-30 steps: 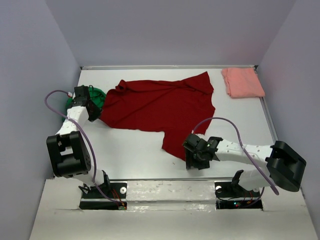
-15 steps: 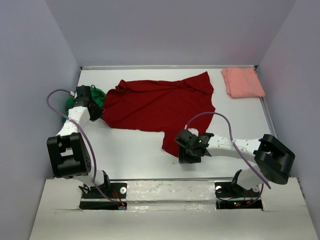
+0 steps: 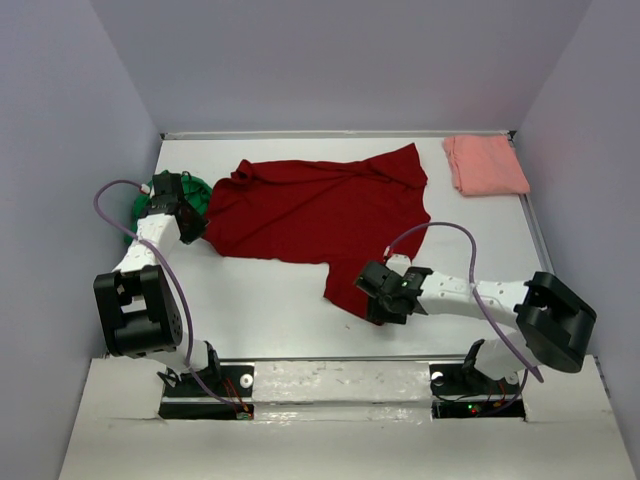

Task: Fold and stack the t-shirts
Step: Flatten the tshirt out

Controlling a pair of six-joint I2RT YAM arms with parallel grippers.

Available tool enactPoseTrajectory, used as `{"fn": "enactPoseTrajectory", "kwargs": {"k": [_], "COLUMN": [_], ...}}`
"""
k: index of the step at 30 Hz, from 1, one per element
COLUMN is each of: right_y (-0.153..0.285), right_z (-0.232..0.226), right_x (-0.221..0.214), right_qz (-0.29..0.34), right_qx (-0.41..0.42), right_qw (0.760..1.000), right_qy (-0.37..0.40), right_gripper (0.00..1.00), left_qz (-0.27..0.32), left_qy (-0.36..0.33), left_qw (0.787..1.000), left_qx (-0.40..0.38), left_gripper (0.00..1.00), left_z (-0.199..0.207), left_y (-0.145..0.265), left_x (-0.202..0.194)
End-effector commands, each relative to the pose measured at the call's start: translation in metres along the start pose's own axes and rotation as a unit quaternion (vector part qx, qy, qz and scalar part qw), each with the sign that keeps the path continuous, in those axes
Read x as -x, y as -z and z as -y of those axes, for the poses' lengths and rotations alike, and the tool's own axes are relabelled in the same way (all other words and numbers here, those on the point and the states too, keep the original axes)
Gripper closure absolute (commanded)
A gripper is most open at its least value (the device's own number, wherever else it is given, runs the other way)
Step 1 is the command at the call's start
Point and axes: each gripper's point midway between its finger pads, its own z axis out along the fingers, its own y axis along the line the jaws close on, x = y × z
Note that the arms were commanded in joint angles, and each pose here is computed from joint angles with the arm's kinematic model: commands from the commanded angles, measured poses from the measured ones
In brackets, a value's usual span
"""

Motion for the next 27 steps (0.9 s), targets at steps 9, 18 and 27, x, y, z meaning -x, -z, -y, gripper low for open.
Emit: {"fn": "enactPoseTrajectory", "kwargs": {"k": [9,18,27], "right_y": [0.005,0.005,0.006], "right_z": [-0.004,-0.006,0.0], "right_x": [0.01,0.002,-0.002], "right_qz": [0.023,0.006,0.004], "right_qx": [-0.008,0.01,0.01], "right_qw": [0.999,0.999,0.998], "right_qy": [-0.035,-0.044,-0.062], "right_gripper": [0.49,0.64,0.87], "left_qz": [0.015,0.009,0.008], "left_qy": [-0.007,-0.006,-0.007], "left_qw": [1.0,1.0,1.0], "left_qx": [-0.024,-0.028,-0.028], "left_gripper": [1.0,1.0,1.0], "left_z": [0.01,0.011,0.011], "left_y": [0.014,0.012,0.012], "left_x": [0.006,0.005,0.003]}}
